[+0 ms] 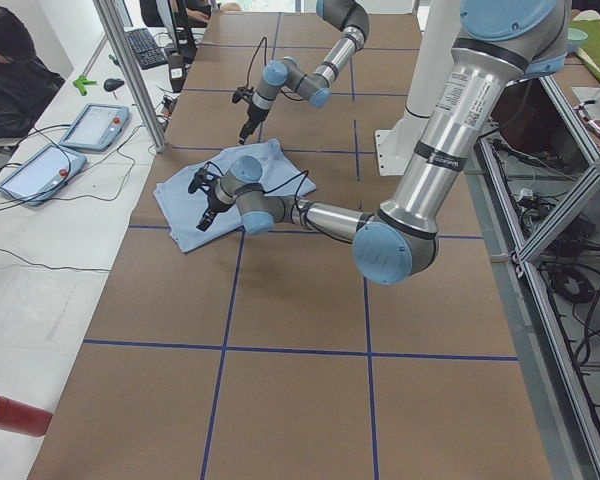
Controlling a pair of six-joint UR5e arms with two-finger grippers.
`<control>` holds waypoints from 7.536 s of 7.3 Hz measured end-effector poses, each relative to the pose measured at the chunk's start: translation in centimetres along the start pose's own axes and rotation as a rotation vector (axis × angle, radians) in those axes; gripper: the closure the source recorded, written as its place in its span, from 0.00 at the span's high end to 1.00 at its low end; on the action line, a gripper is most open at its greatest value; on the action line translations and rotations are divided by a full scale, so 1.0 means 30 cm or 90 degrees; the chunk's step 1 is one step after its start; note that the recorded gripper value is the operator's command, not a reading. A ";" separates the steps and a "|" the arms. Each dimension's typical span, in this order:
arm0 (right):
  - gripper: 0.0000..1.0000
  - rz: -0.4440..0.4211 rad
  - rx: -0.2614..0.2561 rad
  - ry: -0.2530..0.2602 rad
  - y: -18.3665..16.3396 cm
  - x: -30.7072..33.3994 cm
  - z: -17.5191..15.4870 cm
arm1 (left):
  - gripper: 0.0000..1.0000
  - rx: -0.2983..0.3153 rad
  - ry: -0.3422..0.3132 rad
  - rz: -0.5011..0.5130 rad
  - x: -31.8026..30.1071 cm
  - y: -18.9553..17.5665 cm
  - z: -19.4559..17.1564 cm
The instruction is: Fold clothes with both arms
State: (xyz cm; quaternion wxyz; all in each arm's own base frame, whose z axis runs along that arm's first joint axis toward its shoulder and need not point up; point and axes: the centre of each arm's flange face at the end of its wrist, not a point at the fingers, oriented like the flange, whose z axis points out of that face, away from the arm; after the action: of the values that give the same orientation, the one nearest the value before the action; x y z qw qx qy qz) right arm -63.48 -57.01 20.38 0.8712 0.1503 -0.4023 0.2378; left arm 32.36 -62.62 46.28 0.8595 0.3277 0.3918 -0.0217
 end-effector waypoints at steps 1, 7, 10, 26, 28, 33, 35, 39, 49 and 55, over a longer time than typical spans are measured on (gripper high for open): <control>0.53 -0.009 0.004 0.011 0.029 0.004 0.027 | 1.00 0.000 0.000 0.000 0.001 0.000 0.000; 0.46 -0.064 0.007 0.025 0.051 0.026 0.058 | 1.00 -0.002 0.000 -0.001 0.003 0.005 0.003; 0.30 -0.077 0.007 0.029 0.052 0.035 0.064 | 1.00 -0.003 -0.001 -0.001 0.000 0.008 0.007; 0.00 -0.128 0.001 -0.026 0.540 0.788 -0.482 | 1.00 -0.005 0.003 0.001 0.016 0.016 0.009; 0.00 -0.129 0.007 -0.019 0.690 0.871 -0.498 | 1.00 -0.005 0.003 0.002 0.016 0.016 0.009; 1.00 -0.140 0.005 -0.035 0.765 0.956 -0.587 | 1.00 -0.002 0.007 0.003 0.024 0.013 0.006; 0.67 -0.158 -0.016 -0.063 0.750 0.914 -0.651 | 1.00 0.000 0.010 0.003 0.025 0.013 0.005; 0.53 -0.176 -0.042 -0.057 0.852 0.927 -0.631 | 1.00 -0.002 0.011 0.004 0.029 0.024 0.009; 0.00 -0.163 -0.034 -0.043 0.890 0.897 -0.565 | 1.00 -0.005 0.012 0.005 0.033 0.034 0.015; 0.00 -0.148 -0.015 -0.028 0.800 0.962 -0.569 | 1.00 -0.012 0.016 0.009 0.054 0.058 0.028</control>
State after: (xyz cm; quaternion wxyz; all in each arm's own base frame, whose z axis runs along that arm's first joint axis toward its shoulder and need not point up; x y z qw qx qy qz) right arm -49.30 -20.60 33.59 0.8856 0.1909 -0.4038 0.1272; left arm 34.54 -61.39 46.53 0.8579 0.3223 0.4002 -0.0077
